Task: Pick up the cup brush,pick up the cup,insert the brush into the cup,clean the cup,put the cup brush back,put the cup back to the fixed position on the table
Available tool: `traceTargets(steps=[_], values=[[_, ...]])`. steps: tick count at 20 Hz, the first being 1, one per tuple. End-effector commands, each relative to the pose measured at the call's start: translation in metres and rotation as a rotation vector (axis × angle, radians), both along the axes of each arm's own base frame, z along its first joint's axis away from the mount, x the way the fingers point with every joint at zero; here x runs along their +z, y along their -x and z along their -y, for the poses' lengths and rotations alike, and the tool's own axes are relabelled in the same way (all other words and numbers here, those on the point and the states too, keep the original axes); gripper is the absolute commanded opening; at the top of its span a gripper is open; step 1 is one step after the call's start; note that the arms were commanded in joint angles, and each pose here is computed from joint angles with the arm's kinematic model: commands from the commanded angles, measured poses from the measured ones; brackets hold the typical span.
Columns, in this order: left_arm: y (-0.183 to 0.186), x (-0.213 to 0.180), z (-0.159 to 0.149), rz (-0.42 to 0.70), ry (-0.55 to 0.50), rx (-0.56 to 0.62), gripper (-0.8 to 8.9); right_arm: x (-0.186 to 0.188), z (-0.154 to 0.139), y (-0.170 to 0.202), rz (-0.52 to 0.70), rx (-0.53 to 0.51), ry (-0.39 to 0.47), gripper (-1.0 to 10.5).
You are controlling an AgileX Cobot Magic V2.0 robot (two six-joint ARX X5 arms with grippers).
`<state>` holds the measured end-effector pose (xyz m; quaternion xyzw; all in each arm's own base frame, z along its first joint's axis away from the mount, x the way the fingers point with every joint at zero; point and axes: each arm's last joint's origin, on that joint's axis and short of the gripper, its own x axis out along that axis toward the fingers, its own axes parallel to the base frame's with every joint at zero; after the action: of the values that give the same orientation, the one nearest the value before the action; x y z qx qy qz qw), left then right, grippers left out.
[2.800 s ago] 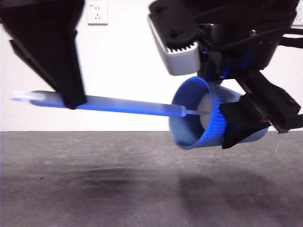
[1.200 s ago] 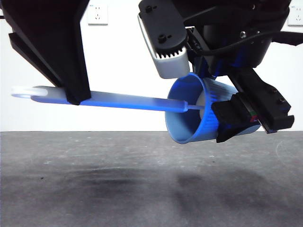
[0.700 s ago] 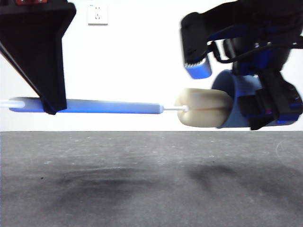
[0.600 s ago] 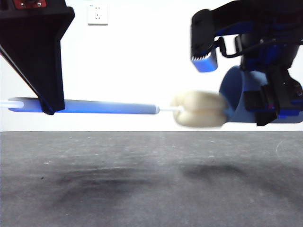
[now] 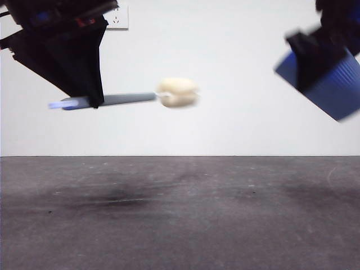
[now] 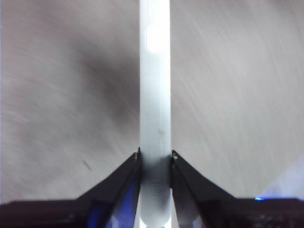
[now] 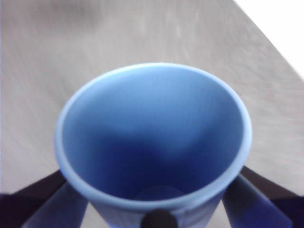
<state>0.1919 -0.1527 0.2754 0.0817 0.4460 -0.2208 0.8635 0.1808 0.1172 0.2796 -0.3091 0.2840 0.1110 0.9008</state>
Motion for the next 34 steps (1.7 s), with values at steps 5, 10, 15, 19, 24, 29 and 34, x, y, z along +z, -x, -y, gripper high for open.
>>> traceTargets(steps=[5, 10, 15, 19, 24, 29, 34], values=[[-0.037, -0.008, -0.033, -0.025, 0.107, 0.353, -0.09, 0.040, 0.004, 0.015, 0.079, 0.055, -0.519, -0.2], [-0.062, -0.042, -0.015, -0.093, 0.111, 0.376, -0.08, 0.043, 0.005, 0.019, 0.080, 0.071, -0.555, -0.2], [-0.072, -0.077, 0.011, -0.142, 0.067, 0.325, -0.08, 0.043, 0.005, 0.019, 0.077, 0.070, -0.552, -0.2], [-0.075, -0.094, 0.026, -0.143, 0.045, 0.302, -0.08, 0.042, 0.005, 0.019, 0.075, 0.069, -0.552, -0.2], [-0.076, -0.114, 0.036, -0.174, 0.016, 0.304, -0.08, 0.040, 0.006, 0.020, 0.055, 0.064, -0.538, -0.2], [-0.077, -0.124, 0.039, -0.183, -0.002, 0.336, -0.08, 0.039, 0.006, 0.020, 0.041, 0.060, -0.528, -0.2], [-0.079, -0.124, 0.041, -0.180, 0.039, 0.360, 0.10, 0.038, 0.006, 0.020, 0.030, 0.052, -0.530, -0.2]])
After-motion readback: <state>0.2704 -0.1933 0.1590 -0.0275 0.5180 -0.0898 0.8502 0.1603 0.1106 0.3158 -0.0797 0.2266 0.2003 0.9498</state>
